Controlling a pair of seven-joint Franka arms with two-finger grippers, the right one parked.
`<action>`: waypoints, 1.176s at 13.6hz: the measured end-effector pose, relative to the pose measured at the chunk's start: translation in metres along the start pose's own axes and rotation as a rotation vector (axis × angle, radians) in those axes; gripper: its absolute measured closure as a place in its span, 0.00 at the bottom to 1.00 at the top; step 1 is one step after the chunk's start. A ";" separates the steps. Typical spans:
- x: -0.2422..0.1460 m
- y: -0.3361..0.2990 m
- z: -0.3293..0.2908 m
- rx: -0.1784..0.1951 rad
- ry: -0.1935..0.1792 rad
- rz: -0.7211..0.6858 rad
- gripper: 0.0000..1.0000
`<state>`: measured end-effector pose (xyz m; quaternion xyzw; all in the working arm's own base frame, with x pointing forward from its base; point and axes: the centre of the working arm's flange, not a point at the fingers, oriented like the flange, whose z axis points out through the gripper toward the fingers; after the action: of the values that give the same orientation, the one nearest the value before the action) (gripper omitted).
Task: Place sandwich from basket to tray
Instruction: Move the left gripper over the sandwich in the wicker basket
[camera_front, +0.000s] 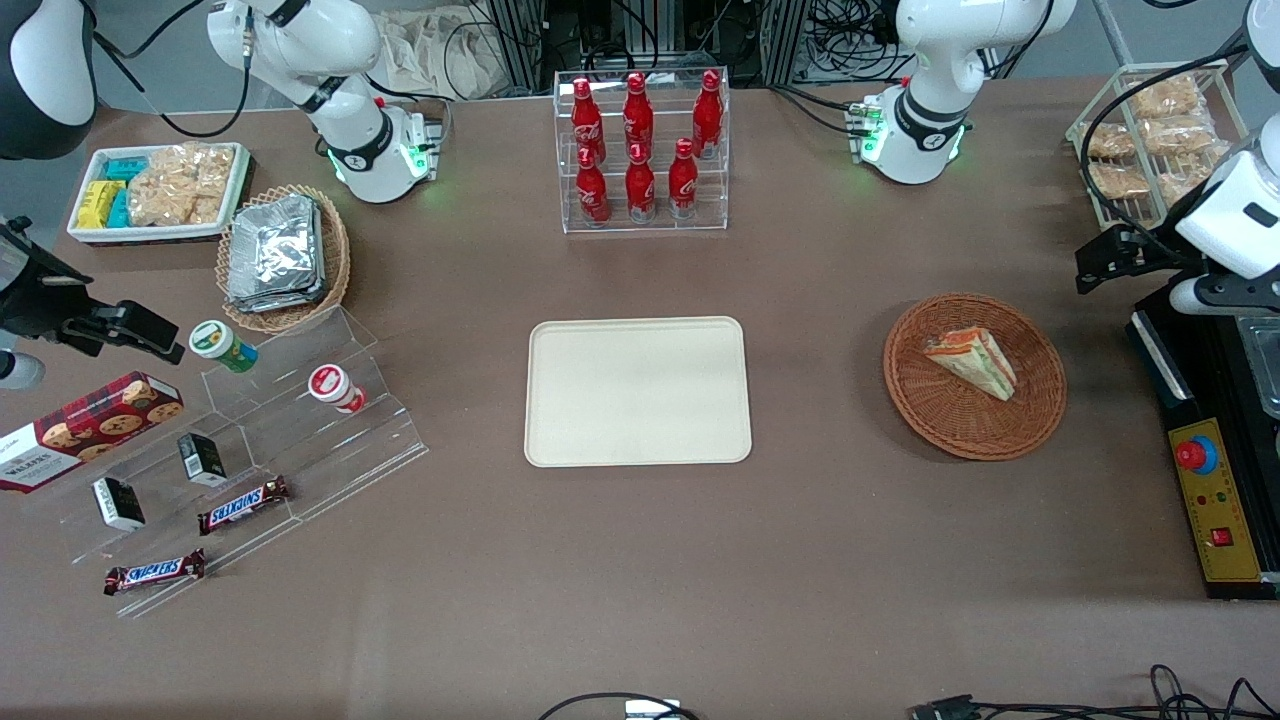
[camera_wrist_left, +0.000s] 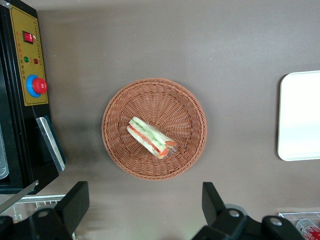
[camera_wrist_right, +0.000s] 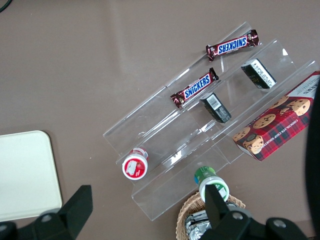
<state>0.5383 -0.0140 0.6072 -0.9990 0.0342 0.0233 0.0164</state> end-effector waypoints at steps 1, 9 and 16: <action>0.000 0.000 0.000 0.000 0.000 -0.001 0.00; -0.002 -0.036 0.030 -0.008 -0.067 -0.107 0.00; -0.028 -0.051 0.169 -0.002 -0.007 -0.449 0.00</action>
<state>0.5060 0.0444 0.4414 -0.9815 -0.1893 0.0223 0.0204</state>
